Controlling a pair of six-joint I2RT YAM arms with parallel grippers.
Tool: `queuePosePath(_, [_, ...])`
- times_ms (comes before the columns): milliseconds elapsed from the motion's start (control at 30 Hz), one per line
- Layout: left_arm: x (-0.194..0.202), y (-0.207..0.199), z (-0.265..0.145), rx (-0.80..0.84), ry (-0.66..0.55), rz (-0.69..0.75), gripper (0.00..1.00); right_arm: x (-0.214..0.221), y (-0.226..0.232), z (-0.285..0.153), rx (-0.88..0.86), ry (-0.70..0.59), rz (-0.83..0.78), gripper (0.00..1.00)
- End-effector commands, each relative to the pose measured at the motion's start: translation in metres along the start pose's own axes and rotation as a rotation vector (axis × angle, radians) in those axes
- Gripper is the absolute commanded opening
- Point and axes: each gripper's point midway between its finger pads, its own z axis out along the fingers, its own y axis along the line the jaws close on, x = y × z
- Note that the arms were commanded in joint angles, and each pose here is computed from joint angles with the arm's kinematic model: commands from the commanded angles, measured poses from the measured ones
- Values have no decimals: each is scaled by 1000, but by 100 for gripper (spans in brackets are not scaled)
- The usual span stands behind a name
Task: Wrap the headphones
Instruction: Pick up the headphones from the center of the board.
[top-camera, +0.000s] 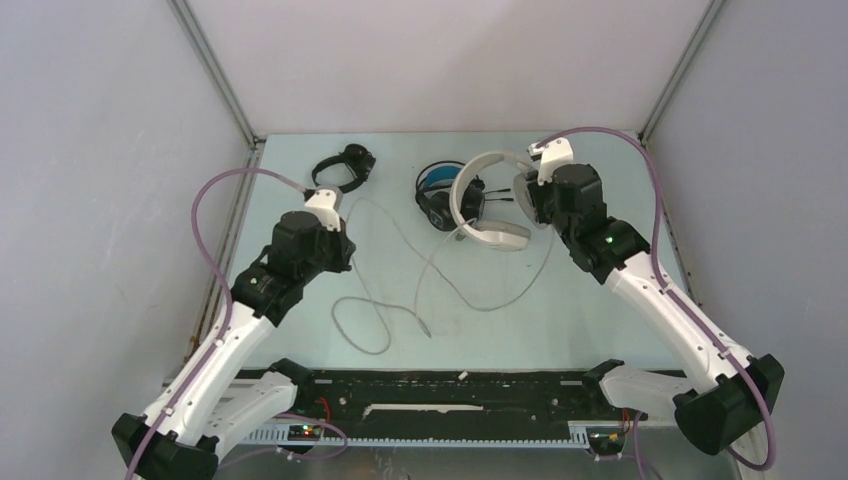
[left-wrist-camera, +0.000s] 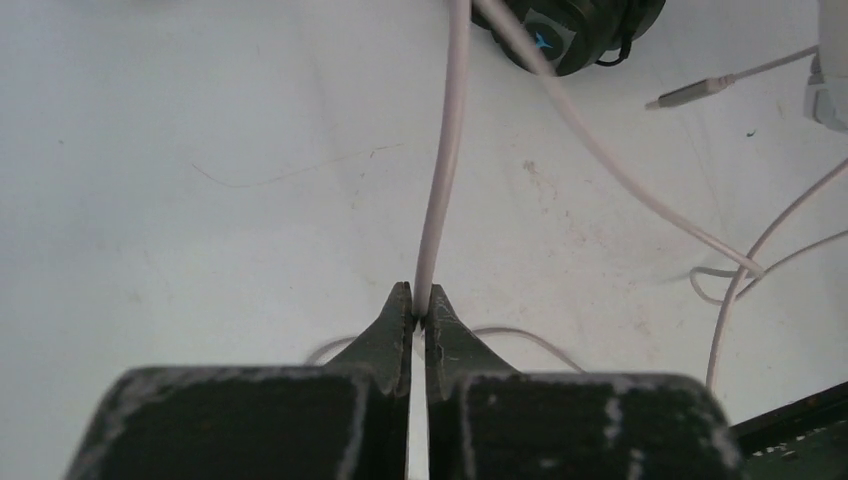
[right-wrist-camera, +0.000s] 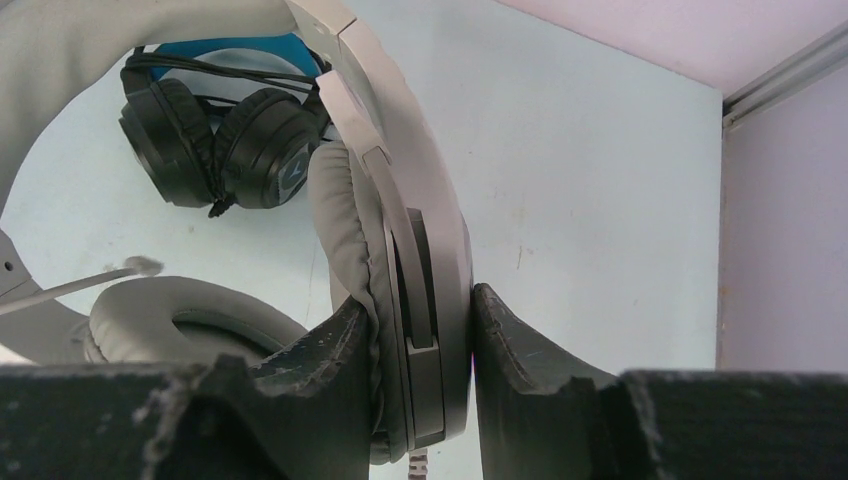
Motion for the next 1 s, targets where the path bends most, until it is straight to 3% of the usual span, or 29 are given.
queuePosePath(0, [8,-4,10,10,-8,-145,10,-66,-20,-25,42,-215,158,13])
queuePosePath(167, [16,-2,12,-15,20,-215,48,-76,-5,-35,-68,-257,141,14])
queuePosePath(300, [10,-16,2,59,48,-184,65,-72,8,-40,-146,-245,90,14])
queuePosePath(467, [-16,-51,-17,233,49,-152,70,-85,36,-51,-249,-303,19,14])
queuePosePath(667, [-73,-78,-41,307,-95,-84,73,-91,78,-57,-280,-324,-18,13])
queuePosePath(967, [-117,-73,-30,204,-147,-24,80,-88,118,-56,-325,-304,61,13])
